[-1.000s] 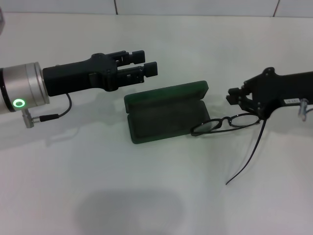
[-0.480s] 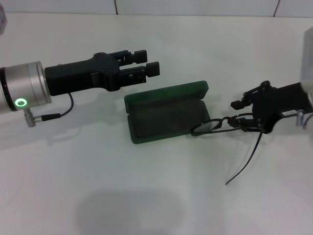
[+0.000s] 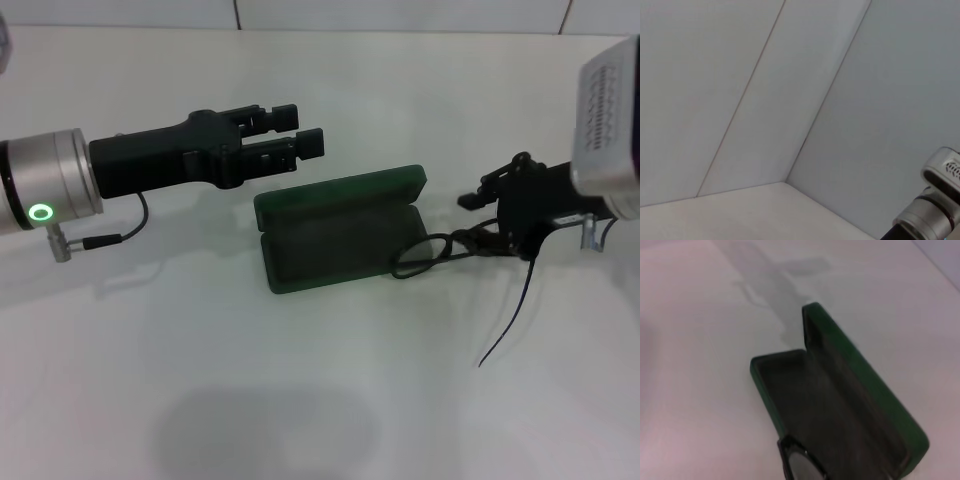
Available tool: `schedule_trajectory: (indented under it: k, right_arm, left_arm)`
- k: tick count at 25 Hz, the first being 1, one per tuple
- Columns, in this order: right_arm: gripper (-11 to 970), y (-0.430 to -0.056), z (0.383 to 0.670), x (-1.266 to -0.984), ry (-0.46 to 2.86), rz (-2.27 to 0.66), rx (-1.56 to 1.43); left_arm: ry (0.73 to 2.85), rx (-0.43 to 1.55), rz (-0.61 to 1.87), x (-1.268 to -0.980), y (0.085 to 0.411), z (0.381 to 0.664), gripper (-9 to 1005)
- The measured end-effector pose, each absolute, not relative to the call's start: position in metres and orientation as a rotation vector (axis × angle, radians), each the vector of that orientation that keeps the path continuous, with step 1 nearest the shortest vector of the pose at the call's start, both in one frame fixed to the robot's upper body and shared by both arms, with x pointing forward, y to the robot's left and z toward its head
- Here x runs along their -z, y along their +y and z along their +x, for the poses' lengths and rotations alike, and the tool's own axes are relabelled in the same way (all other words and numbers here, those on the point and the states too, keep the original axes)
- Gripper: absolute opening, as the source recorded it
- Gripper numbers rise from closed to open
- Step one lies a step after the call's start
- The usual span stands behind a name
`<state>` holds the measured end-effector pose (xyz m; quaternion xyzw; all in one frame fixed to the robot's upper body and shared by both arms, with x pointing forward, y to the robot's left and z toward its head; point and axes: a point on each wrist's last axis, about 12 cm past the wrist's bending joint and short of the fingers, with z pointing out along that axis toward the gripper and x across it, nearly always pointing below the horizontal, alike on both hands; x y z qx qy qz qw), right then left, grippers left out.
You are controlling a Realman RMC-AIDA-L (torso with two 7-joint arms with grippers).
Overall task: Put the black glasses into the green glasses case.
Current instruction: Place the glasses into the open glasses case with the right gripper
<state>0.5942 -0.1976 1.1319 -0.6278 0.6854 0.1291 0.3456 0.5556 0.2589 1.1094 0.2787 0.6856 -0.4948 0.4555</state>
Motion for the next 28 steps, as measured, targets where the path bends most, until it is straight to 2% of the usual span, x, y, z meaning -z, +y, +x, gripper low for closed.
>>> schedule_trajectory:
  k: [8,17,23,28]
  right_arm:
    - [362,-0.192,0.595,-1.129,1.779,-1.640,-0.325]
    - [134,-0.203,0.608,-1.131,1.812,-1.434,-0.357]
    - [117,-0.210,0.607,-1.130,1.870,-1.375,-0.417]
    - [113,-0.231,0.604,-1.141,1.832,-1.181,-0.523]
  left_arm:
    - [1.689,1.217,0.691,-1.110,0.259,0.556,709]
    - [1.689,1.215,0.691,-1.110,0.260,0.556,708]
    - [1.693,1.217,0.690,-1.111,0.262,0.556,708]
    - [1.699,1.218,0.681,-1.108,0.264,0.553,708]
